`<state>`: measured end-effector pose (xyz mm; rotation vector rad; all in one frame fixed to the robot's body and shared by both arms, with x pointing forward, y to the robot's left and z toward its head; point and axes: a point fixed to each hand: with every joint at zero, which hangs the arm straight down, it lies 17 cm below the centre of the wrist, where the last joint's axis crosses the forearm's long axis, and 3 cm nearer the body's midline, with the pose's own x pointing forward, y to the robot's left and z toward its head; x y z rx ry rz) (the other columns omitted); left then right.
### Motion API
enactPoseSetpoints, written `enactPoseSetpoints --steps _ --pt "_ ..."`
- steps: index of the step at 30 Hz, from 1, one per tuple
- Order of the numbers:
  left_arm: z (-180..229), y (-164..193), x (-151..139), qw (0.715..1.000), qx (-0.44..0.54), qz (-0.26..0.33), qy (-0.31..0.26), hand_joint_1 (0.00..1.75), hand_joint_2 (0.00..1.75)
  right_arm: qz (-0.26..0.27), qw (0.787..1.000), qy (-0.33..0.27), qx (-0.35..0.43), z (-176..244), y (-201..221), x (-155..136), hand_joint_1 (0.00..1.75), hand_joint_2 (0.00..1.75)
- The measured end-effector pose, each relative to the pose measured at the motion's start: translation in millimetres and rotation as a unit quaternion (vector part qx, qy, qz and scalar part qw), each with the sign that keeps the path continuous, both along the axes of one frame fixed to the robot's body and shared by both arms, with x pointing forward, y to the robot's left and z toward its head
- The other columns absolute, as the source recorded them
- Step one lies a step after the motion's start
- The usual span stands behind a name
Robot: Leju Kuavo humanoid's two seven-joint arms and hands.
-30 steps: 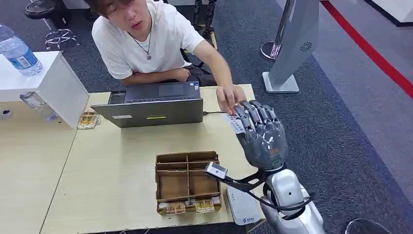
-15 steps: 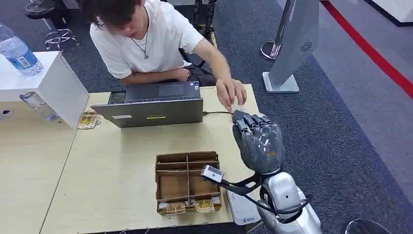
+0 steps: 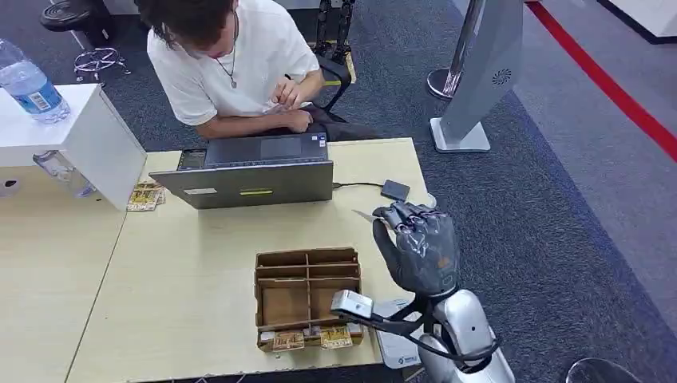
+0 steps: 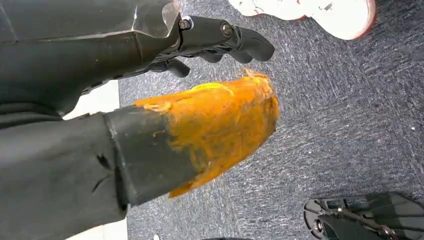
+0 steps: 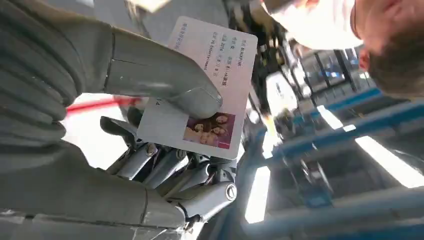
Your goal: Pass the card to the sensor for recognition and then transmit it.
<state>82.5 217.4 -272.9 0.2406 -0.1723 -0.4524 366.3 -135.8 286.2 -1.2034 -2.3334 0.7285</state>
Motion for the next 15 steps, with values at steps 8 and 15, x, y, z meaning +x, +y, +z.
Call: enactPoseSetpoints --steps 8,15 --pt "-0.4 3.5 -1.5 1.0 0.002 0.015 0.002 0.0 0.0 0.001 0.989 0.102 0.102 -52.5 -26.7 3.1 1.75 1.75" --pt "-0.6 7.1 -2.3 1.0 0.006 0.023 0.002 0.0 0.0 0.008 0.973 0.158 0.168 -80.9 -43.3 3.8 1.75 1.75"
